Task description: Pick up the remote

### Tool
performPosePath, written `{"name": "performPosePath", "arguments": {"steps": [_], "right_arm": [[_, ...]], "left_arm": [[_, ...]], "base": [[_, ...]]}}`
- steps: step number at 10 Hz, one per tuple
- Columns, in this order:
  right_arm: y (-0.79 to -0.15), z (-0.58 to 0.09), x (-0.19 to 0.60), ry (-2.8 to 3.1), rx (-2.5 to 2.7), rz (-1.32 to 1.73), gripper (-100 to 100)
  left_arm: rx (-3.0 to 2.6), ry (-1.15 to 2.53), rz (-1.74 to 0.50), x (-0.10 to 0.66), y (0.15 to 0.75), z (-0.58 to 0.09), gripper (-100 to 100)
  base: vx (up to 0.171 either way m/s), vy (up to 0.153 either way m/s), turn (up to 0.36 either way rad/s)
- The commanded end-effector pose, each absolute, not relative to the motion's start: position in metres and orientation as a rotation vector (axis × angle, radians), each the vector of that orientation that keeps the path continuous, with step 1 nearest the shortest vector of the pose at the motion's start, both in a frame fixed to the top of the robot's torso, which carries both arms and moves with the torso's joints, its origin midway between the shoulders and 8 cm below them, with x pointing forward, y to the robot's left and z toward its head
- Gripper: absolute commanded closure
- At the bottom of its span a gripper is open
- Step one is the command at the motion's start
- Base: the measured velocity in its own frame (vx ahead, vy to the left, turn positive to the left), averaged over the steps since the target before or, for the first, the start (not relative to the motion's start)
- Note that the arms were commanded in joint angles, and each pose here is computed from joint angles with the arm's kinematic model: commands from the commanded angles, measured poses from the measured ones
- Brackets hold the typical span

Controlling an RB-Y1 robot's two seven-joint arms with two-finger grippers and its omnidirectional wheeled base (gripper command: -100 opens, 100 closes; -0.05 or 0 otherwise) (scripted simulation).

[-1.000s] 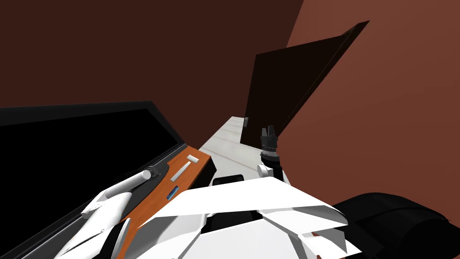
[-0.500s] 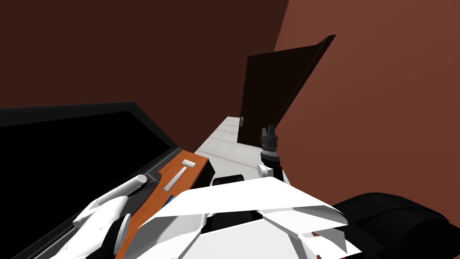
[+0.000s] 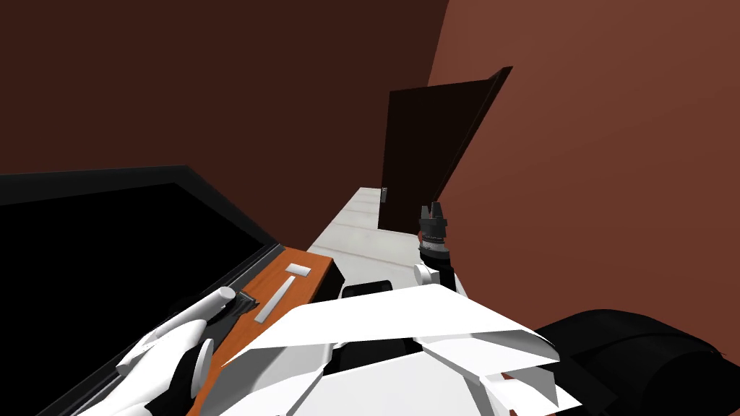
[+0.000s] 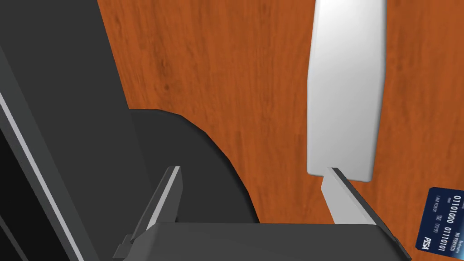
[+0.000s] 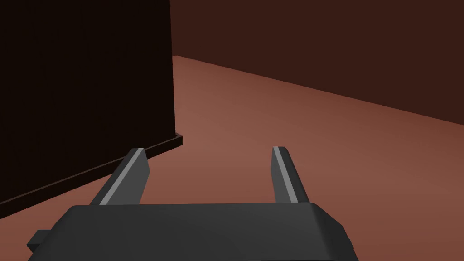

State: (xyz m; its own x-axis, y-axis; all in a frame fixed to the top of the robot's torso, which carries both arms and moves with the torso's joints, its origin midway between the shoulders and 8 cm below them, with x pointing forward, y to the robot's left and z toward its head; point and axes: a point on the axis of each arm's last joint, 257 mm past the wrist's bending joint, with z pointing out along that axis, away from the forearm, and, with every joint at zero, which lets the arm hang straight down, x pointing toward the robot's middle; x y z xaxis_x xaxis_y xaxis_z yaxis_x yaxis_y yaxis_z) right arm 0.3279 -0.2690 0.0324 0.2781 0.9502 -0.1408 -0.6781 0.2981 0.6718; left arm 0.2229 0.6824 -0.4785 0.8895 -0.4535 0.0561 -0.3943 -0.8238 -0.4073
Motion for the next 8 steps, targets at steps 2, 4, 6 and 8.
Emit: {"name": "performPosePath", "arguments": {"steps": [2,4,6,8], "right_arm": [[-0.269,0.032,0.328,0.589,0.548,1.168,0],[-0.269,0.032,0.328,0.589,0.548,1.168,0],[-0.269,0.032,0.328,0.589,0.548,1.168,0],[-0.269,0.032,0.328,0.589,0.548,1.168,0]], "left_arm": [[-2.821,0.503,-0.151,0.185,0.655,-0.509,-100],[-2.846,0.490,-0.126,0.174,0.650,-0.517,-100],[-2.884,0.452,-0.126,0.171,0.641,-0.521,-100],[-2.933,0.409,-0.108,0.161,0.629,-0.530,-100]], "base": [[0.041,0.062,-0.207],[0.019,0.042,-0.050],[0.004,0.004,-0.061],[0.032,0.065,-0.149]]}}
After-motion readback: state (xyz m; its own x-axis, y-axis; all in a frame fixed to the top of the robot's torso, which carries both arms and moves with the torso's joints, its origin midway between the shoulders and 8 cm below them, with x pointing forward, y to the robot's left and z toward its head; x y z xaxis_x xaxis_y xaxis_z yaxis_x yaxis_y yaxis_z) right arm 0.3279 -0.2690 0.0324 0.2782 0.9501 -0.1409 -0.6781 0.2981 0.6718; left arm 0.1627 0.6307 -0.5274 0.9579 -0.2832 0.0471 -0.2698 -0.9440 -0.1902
